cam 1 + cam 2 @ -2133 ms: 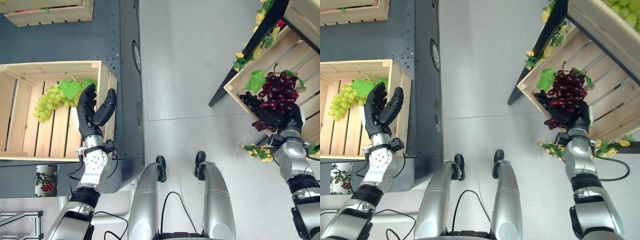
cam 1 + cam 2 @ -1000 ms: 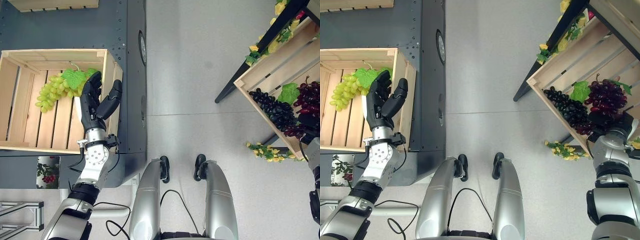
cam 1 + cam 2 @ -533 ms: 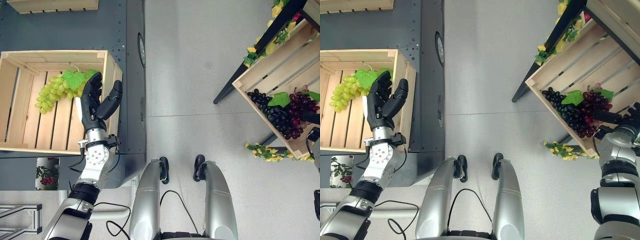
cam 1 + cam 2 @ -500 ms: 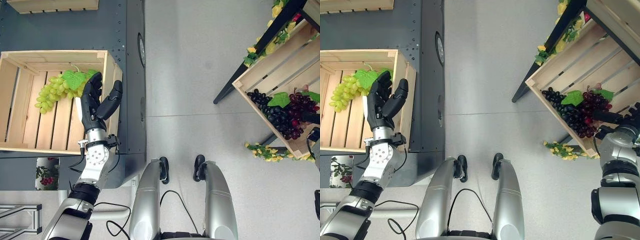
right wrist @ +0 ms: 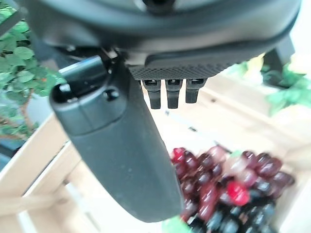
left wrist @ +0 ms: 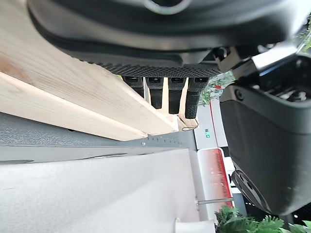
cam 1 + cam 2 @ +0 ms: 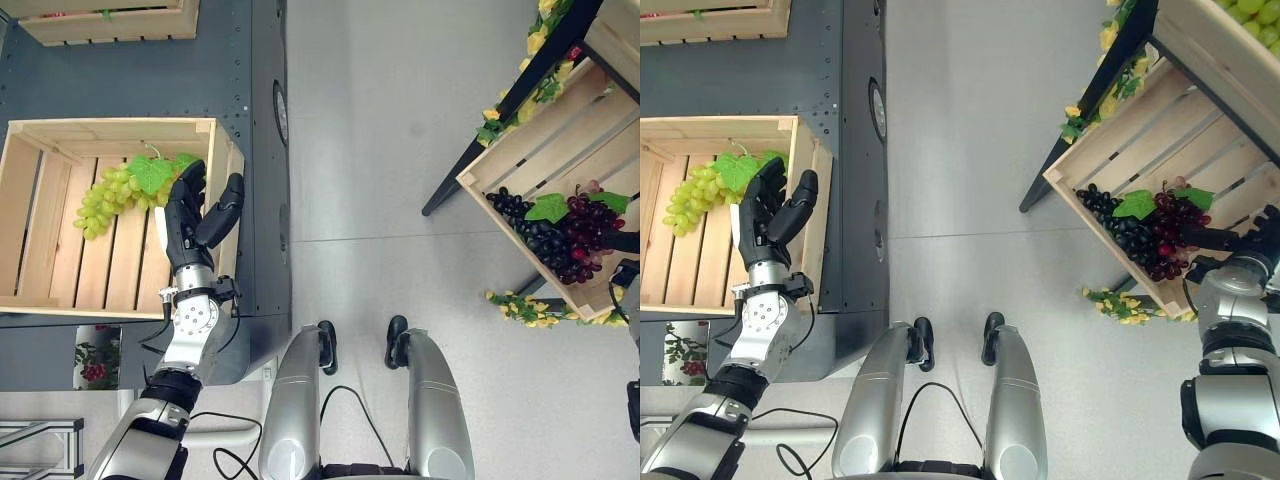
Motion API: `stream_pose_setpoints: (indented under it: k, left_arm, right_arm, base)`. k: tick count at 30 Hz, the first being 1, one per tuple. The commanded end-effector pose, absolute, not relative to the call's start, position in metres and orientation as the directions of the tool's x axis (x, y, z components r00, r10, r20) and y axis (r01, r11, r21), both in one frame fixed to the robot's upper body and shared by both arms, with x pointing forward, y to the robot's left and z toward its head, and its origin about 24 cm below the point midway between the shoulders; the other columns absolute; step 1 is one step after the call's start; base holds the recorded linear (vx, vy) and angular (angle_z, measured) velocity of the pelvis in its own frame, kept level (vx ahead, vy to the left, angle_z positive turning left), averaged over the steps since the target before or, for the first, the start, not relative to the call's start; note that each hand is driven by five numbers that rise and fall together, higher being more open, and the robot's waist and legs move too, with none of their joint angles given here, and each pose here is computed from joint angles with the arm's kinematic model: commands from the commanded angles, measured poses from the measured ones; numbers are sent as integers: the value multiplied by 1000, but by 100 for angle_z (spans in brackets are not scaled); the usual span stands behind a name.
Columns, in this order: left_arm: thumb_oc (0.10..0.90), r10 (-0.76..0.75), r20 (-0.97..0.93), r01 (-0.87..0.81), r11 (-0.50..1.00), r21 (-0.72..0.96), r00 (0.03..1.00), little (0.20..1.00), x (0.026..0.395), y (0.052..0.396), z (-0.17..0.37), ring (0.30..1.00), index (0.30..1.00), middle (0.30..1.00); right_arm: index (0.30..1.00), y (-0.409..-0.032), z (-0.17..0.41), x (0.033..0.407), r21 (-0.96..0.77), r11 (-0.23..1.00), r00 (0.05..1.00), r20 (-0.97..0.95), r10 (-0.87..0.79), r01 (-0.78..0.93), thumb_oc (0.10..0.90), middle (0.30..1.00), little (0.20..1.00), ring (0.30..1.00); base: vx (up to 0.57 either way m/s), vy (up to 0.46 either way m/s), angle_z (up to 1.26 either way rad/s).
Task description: Pick up the fruits from the basket on one side to the basket on the other side
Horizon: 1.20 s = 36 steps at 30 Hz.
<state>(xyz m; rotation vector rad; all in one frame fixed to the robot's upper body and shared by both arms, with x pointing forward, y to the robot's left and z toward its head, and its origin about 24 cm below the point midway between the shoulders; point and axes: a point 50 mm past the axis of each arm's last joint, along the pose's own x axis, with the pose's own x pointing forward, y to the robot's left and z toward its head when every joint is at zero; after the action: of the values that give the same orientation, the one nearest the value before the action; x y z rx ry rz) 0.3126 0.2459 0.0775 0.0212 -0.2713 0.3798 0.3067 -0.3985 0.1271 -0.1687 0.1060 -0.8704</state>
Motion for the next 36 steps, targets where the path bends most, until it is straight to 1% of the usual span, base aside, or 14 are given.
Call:
stream_pose_setpoints:
  k: [1,2,3,5,7,9,12,13,17,21,23,31,33,36]
  left_arm:
    - [800,158,-41,-157,987,24,987,900,299,192,11,900,900,900]
    - [800,158,-43,-157,987,21,987,900,299,191,10,900,900,900]
    - [800,160,-48,-159,987,10,986,900,299,188,9,900,900,900]
    - [800,160,-51,-159,987,6,986,900,299,184,8,900,900,900]
    - [800,146,-56,-145,989,16,988,900,300,178,6,900,900,900]
    - [800,143,-64,-141,990,32,988,900,299,176,4,900,900,900]
    - [800,145,-70,-143,989,36,987,900,299,176,3,900,900,900]
    - [800,162,-90,-159,987,37,983,900,298,177,-1,900,900,900]
    - [800,169,-114,-167,986,26,979,900,297,175,-6,900,900,900]
    - [800,155,-146,-152,988,32,977,900,291,172,-15,900,900,900]
    - [800,147,-176,-143,989,37,973,900,285,170,-23,900,900,900]
    - [800,155,-228,-146,988,58,961,900,275,169,-37,900,900,900]
    - [800,154,-235,-133,986,103,960,900,268,171,-43,900,900,900]
    - [800,154,-242,-125,984,129,958,900,263,172,-46,900,900,900]
  right_arm:
    - [900,-368,158,323,-161,685,701,243,-670,710,800,900,900,900]
    - [900,-363,156,324,-171,695,712,256,-653,699,800,900,900,900]
    - [900,-340,152,330,-217,722,748,305,-589,657,800,900,900,900]
    - [900,-316,145,332,-282,755,798,344,-496,591,800,900,900,900]
    - [900,-285,133,333,-369,801,866,367,-341,472,800,900,900,900]
    - [900,-268,128,331,-417,808,887,382,-259,416,800,900,900,900]
    - [900,-264,126,330,-426,813,893,383,-236,397,800,900,900,900]
    - [900,-247,116,328,-461,821,913,372,-166,337,800,900,900,900]
    - [900,-223,100,330,-538,812,948,312,-58,226,800,900,900,900]
    - [900,-212,85,325,-561,807,960,280,-24,184,800,900,900,900]
    - [900,-205,72,319,-531,835,970,241,-16,146,800,900,900,900]
    - [900,-189,48,307,-505,861,985,170,26,64,800,900,900,900]
    - [900,-183,31,297,-495,869,993,105,47,11,800,900,900,900]
    - [900,-182,22,291,-484,875,996,69,47,-8,800,900,900,900]
  base:
    - [0,0,0]
    - [27,32,-3]
    - [34,38,-4]
    - [38,39,-5]
    - [39,15,-1]
    - [30,-18,7]
    - [15,-21,2]
    - [26,-44,2]
    - [16,-11,0]
    - [49,-1,3]
    - [54,-8,-2]
    - [52,-9,0]
    - [87,-22,6]
    - [55,-30,5]
